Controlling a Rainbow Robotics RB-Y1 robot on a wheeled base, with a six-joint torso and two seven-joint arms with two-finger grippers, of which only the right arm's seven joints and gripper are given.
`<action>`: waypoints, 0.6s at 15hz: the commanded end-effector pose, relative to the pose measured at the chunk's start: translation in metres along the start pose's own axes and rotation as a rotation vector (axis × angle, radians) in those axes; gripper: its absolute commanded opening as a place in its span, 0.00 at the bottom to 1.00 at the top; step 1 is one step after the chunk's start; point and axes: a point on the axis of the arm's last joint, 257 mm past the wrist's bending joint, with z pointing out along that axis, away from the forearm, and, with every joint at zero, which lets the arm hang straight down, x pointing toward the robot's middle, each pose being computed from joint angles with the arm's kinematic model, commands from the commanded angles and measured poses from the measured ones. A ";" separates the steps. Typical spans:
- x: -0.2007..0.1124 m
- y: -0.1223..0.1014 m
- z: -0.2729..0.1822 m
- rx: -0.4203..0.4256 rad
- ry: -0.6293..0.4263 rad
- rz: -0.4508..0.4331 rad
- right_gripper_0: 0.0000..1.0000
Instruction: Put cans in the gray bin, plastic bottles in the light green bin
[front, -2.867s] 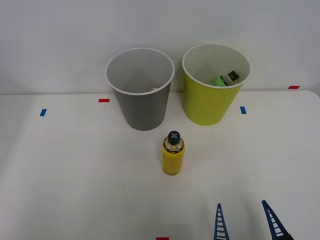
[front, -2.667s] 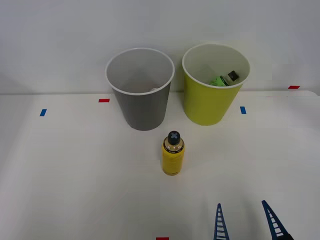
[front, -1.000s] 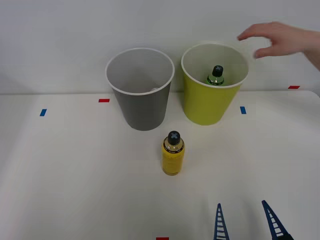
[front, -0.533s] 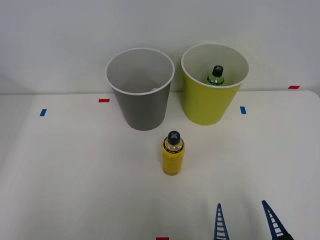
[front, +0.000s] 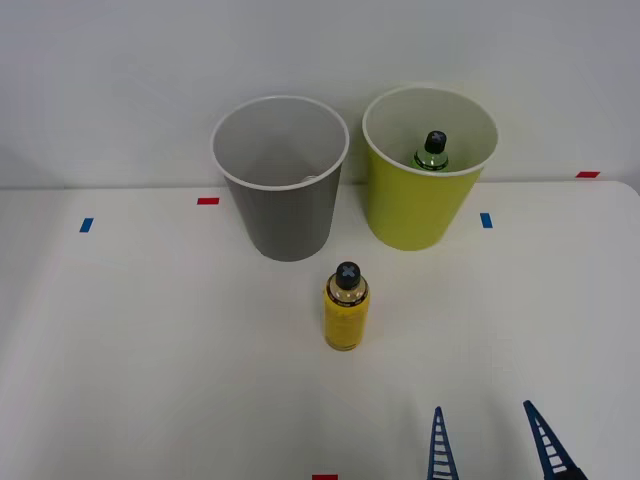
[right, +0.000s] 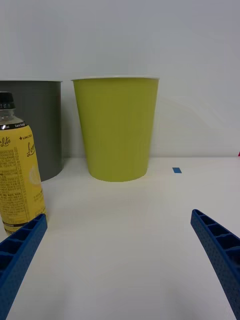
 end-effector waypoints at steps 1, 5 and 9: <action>0.000 0.000 0.000 0.000 0.000 0.000 1.00; 0.000 0.000 0.000 0.000 0.000 0.000 1.00; 0.000 0.000 0.000 0.000 0.000 0.000 1.00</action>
